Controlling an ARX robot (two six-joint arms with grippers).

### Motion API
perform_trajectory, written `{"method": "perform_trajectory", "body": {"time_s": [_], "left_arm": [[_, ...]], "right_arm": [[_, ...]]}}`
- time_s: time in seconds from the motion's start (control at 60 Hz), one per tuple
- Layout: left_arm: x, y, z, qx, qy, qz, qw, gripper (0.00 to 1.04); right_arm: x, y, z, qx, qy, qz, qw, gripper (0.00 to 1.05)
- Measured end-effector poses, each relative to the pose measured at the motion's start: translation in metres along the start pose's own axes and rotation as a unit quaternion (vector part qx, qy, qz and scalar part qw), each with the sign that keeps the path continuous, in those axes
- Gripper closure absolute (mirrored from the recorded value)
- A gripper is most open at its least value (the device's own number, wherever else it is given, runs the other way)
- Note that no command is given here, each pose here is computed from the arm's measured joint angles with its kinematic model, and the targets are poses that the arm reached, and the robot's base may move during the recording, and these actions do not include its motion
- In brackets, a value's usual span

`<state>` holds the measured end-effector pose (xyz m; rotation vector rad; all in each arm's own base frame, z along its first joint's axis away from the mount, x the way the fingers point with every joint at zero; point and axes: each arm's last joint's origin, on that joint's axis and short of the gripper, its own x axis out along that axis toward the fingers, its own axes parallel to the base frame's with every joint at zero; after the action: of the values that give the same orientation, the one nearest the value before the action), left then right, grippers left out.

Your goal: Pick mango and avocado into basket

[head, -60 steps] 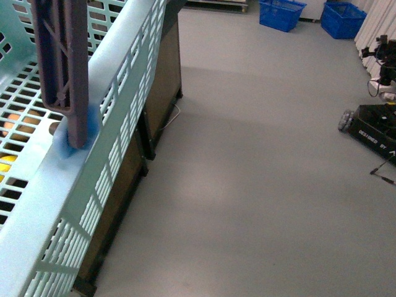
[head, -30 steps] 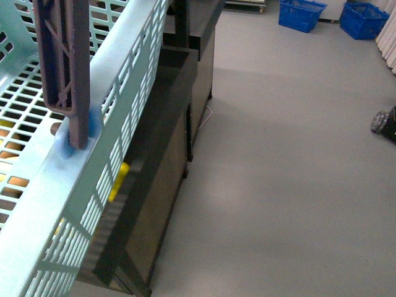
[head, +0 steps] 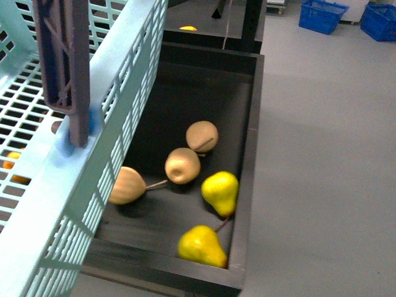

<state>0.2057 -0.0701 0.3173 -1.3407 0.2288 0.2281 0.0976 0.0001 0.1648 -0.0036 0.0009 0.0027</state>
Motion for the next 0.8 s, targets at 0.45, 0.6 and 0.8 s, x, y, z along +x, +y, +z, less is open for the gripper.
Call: {"method": "perform_trajectory", "body": {"time_s": [0.45, 0.6, 0.8], "left_arm": [[-0.0006, -0.0003, 0.0002, 0.0, 0.001, -0.001, 1.0, 1.0], [-0.0005, -0.0002, 0.0002, -0.001, 0.001, -0.001, 1.0, 1.0], [-0.0004, -0.0003, 0.0001, 0.0, 0.002, -0.001, 1.0, 1.0]], "right_arm": [[0.0, 0.0, 0.0001, 0.0, 0.0, 0.0, 1.0, 0.08], [0.0, 0.0, 0.0, 0.0, 0.0, 0.0, 1.0, 0.08], [0.0, 0.0, 0.0, 0.0, 0.0, -0.001, 1.0, 0.08]]}}
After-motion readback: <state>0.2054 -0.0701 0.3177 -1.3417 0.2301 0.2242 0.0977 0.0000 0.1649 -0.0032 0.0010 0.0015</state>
